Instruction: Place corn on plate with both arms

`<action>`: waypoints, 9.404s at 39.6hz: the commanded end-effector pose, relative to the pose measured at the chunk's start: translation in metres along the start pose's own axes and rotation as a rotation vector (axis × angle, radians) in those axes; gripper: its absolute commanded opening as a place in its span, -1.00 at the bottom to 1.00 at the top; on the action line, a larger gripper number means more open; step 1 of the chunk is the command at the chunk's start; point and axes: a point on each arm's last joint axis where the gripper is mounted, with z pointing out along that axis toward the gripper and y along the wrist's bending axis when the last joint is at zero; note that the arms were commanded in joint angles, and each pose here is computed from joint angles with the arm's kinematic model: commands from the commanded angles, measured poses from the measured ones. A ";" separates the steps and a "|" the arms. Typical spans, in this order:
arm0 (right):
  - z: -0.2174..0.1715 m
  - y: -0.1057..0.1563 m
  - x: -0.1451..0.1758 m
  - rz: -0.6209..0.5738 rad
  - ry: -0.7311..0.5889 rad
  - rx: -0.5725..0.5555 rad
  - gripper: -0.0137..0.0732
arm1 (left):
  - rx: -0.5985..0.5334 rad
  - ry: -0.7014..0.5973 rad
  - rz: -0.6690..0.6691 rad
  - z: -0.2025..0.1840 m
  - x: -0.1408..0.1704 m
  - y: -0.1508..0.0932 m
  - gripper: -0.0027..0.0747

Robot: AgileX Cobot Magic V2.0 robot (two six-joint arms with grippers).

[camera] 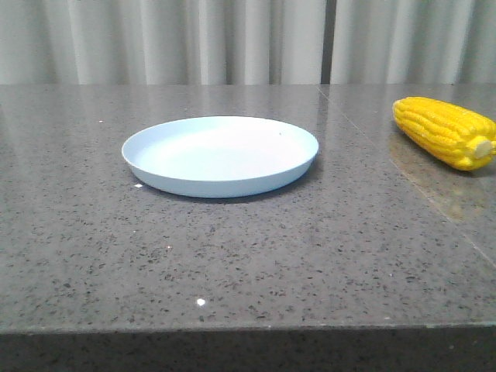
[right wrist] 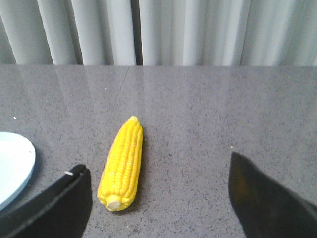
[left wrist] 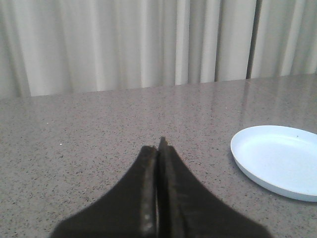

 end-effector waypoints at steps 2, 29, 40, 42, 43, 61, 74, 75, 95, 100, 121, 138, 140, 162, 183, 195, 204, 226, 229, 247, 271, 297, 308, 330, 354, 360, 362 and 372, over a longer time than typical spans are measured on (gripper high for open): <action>0.018 0.002 -0.028 -0.002 0.001 -0.002 0.68 | 0.024 -0.097 0.007 -0.002 -0.015 -0.001 -0.98; 0.202 0.028 -0.035 0.034 0.624 -0.091 0.68 | 0.024 -0.097 0.007 -0.002 -0.015 -0.001 -0.98; 0.252 0.030 -0.008 0.057 0.755 -0.087 0.68 | 0.024 -0.097 0.007 -0.002 -0.015 -0.001 -0.98; 0.255 0.030 -0.005 0.057 0.774 -0.086 0.68 | 0.024 -0.097 0.007 -0.002 -0.015 -0.001 -0.98; 0.256 0.030 -0.003 0.057 0.780 -0.086 0.67 | 0.024 -0.097 0.007 -0.002 -0.015 -0.001 -0.98; 0.237 0.032 -0.025 0.071 0.726 -0.104 -0.38 | 0.024 -0.097 0.007 -0.002 -0.015 -0.001 -0.98; 0.198 0.099 -0.063 0.063 0.657 -0.174 -0.39 | 0.024 -0.097 0.007 -0.002 -0.015 -0.001 -0.98; 0.196 0.108 -0.064 0.060 0.652 -0.183 -0.39 | 0.024 -0.097 0.007 -0.002 -0.015 -0.001 -0.98; 0.222 0.225 -0.024 0.159 0.760 -0.280 -0.38 | 0.024 -0.097 0.007 -0.002 -0.015 -0.001 -0.98; 0.230 0.231 -0.011 0.169 0.793 -0.280 -0.38 | 0.024 -0.097 0.007 -0.002 -0.015 -0.001 -0.98; 0.233 0.236 -0.012 0.191 0.809 -0.286 0.56 | 0.024 -0.097 0.007 -0.002 -0.015 -0.001 -0.98; 0.213 0.202 -0.086 0.068 0.672 -0.231 0.54 | 0.024 -0.097 0.007 -0.002 -0.015 -0.001 -0.98; 0.211 0.197 -0.091 0.035 0.666 -0.239 0.49 | 0.024 -0.097 0.007 -0.002 -0.015 -0.001 -0.98; 0.211 0.091 -0.117 0.071 0.729 -0.120 -0.98 | 0.024 -0.097 0.007 -0.002 -0.015 -0.001 -0.98; 0.131 0.033 -0.056 0.060 0.553 -0.056 -0.95 | 0.024 -0.097 0.007 -0.002 -0.015 -0.001 -0.98; 0.047 0.013 -0.009 -0.057 0.142 -0.059 -0.97 | 0.024 -0.097 0.007 -0.002 -0.015 -0.001 -0.98; -0.005 0.005 0.028 -0.048 -0.129 -0.096 -0.97 | 0.024 -0.097 0.007 -0.002 -0.015 -0.001 -0.98; -0.020 0.002 0.040 -0.043 -0.220 -0.107 -0.97 | 0.024 -0.097 0.007 -0.002 -0.015 -0.001 -0.98; -0.020 0.002 0.040 -0.043 -0.220 -0.107 -0.97 | 0.024 -0.097 0.007 -0.002 -0.015 -0.001 -0.98; -0.020 0.002 0.040 -0.043 -0.220 -0.107 -0.97 | 0.024 -0.097 0.007 -0.002 -0.015 -0.001 -0.98; -0.020 0.002 0.040 -0.043 -0.220 -0.107 -0.97 | 0.072 -0.171 0.073 -0.001 -0.003 -0.010 -0.98; -0.020 0.002 0.040 -0.043 -0.220 -0.107 -0.97 | -0.159 -0.127 -0.040 0.015 0.082 -0.001 -0.98; -0.020 0.002 0.040 -0.043 -0.220 -0.107 -0.97 | -0.159 -0.125 -0.041 0.015 0.082 -0.001 -0.98; -0.020 0.002 0.040 -0.043 -0.220 -0.107 -0.97 | -0.159 -0.124 -0.041 0.015 0.082 -0.001 -0.98; -0.011 -0.008 0.111 -0.025 -0.176 -0.036 -0.97 | -0.159 -0.124 -0.041 0.015 0.082 -0.001 -0.98; -0.009 -0.013 0.141 0.012 -0.135 0.005 -0.97 | -0.159 -0.124 -0.041 0.015 0.082 -0.001 -0.98; -0.010 -0.013 0.142 -0.003 -0.135 0.010 -0.97 | -0.159 -0.124 -0.041 0.015 0.082 -0.001 -0.98; -0.010 -0.013 0.143 -0.008 -0.122 0.012 -0.97 | -0.159 -0.124 -0.041 0.015 0.082 -0.001 -0.98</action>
